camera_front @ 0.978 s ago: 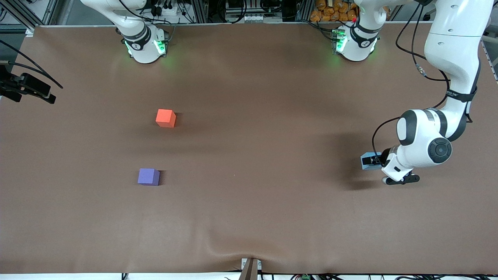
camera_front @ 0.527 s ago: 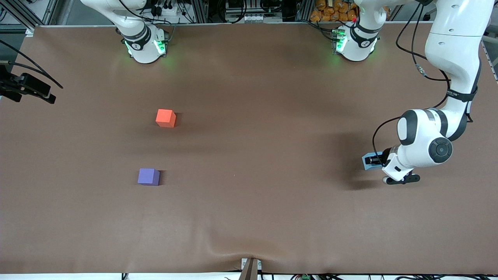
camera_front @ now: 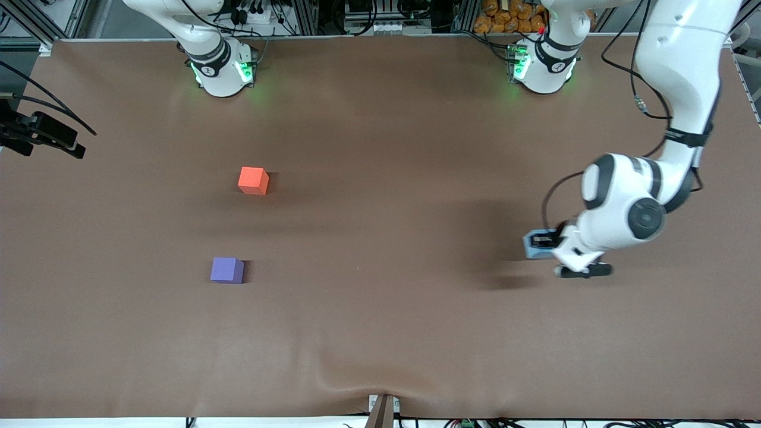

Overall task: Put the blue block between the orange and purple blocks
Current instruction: 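Carry the blue cube with the left gripper toward the right gripper, then grasp the blue cube with the right gripper while the left gripper withdraws, then carry the blue cube with the right gripper between orange and purple cubes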

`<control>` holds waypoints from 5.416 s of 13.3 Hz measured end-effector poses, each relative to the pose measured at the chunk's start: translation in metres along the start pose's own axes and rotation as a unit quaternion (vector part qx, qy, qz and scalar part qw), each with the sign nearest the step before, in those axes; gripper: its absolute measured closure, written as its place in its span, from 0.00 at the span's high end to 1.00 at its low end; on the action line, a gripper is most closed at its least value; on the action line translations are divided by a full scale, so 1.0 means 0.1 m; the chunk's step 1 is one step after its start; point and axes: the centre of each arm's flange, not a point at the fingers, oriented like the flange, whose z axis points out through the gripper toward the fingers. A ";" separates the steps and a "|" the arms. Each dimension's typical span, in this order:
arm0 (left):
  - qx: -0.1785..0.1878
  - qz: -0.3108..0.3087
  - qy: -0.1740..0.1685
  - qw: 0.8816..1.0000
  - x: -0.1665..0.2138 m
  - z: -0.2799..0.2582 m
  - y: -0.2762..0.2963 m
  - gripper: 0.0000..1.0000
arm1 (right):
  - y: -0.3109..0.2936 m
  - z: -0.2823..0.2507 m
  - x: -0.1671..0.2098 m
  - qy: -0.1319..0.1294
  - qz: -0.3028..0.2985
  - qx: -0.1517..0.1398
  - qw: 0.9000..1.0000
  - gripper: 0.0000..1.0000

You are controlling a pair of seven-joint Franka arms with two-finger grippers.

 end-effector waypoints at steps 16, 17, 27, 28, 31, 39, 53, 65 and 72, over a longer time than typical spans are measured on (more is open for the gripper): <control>-0.101 -0.080 0.051 0.990 -1.52 1.35 4.25 0.53 | 0.00 0.00 0.00 0.000 0.000 0.000 1.000 1.00; -0.109 -0.086 0.055 0.989 -1.54 1.47 4.27 0.53 | 0.00 0.00 0.00 0.000 0.000 0.000 1.000 1.00; -0.067 -0.091 0.070 0.991 -1.08 -0.48 3.84 1.00 | -0.03 0.17 0.10 -0.012 -0.010 0.002 1.000 1.00; -0.042 -0.094 0.060 0.993 -1.08 -0.95 3.60 1.00 | -0.08 0.37 0.20 -0.029 -0.020 0.004 0.999 1.00; 0.011 -0.083 0.040 0.996 -1.05 -1.94 2.76 1.00 | -0.65 1.09 0.55 -0.062 -0.061 0.047 0.995 1.00; 0.061 -0.146 0.026 0.987 -0.66 -3.19 0.40 1.00 | -2.63 2.66 0.77 -0.045 -0.124 0.073 0.989 1.00; 0.076 -0.119 0.070 0.987 -0.69 -3.85 -1.35 1.00 | -4.04 4.32 -0.05 -0.061 -0.253 0.005 0.966 1.00; 0.071 -0.042 0.069 0.994 -0.99 -3.95 -1.28 1.00 | -4.14 4.58 -0.41 -0.069 -0.268 -0.036 0.960 0.56; 0.064 0.000 0.055 0.996 -1.05 -3.86 -0.84 1.00 | -2.53 3.27 0.48 -0.082 -0.139 -0.045 0.986 0.53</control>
